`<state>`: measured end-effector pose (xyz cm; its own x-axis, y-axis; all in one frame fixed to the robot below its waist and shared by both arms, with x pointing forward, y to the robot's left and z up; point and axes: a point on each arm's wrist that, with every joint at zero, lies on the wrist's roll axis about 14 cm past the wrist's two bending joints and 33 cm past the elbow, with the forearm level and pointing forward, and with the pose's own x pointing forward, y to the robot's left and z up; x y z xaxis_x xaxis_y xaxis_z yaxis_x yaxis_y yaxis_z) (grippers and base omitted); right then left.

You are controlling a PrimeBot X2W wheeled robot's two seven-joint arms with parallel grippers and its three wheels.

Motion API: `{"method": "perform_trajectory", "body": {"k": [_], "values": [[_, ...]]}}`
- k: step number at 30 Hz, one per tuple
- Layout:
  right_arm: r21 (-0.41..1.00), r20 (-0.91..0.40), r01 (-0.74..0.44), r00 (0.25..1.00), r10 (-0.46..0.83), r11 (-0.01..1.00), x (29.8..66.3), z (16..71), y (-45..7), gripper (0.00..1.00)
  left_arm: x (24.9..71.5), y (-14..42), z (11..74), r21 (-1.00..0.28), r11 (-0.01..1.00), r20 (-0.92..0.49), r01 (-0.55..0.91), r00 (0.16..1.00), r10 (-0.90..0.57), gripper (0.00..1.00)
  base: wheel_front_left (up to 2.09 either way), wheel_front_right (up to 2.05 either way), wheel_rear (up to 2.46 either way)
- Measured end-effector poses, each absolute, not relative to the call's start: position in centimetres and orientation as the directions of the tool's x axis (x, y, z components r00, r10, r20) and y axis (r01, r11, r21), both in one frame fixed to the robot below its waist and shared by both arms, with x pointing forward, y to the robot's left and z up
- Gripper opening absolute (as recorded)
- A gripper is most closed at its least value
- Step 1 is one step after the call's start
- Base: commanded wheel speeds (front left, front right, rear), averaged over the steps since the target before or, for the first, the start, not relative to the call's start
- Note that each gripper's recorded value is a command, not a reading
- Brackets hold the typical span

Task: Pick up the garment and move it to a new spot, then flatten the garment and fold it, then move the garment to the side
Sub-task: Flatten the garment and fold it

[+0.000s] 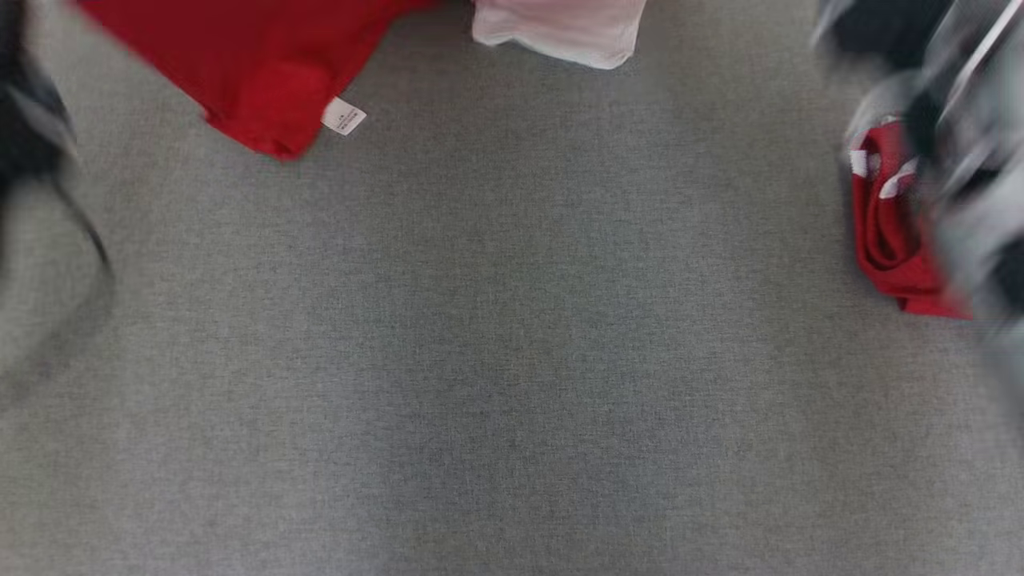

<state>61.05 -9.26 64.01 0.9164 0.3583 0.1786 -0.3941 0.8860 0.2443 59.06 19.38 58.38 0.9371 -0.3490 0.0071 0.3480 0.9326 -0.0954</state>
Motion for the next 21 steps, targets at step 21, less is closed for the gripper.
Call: {"method": "perform_trajectory", "body": {"k": [21], "values": [[0.453,-0.344,-0.132,0.886,0.310,0.882,37.8,40.5,-10.9,0.00,37.7,18.2,39.3,-0.235,0.937,-0.442,0.258,0.830,-0.339,0.00,0.00,0.00,0.00]]}}
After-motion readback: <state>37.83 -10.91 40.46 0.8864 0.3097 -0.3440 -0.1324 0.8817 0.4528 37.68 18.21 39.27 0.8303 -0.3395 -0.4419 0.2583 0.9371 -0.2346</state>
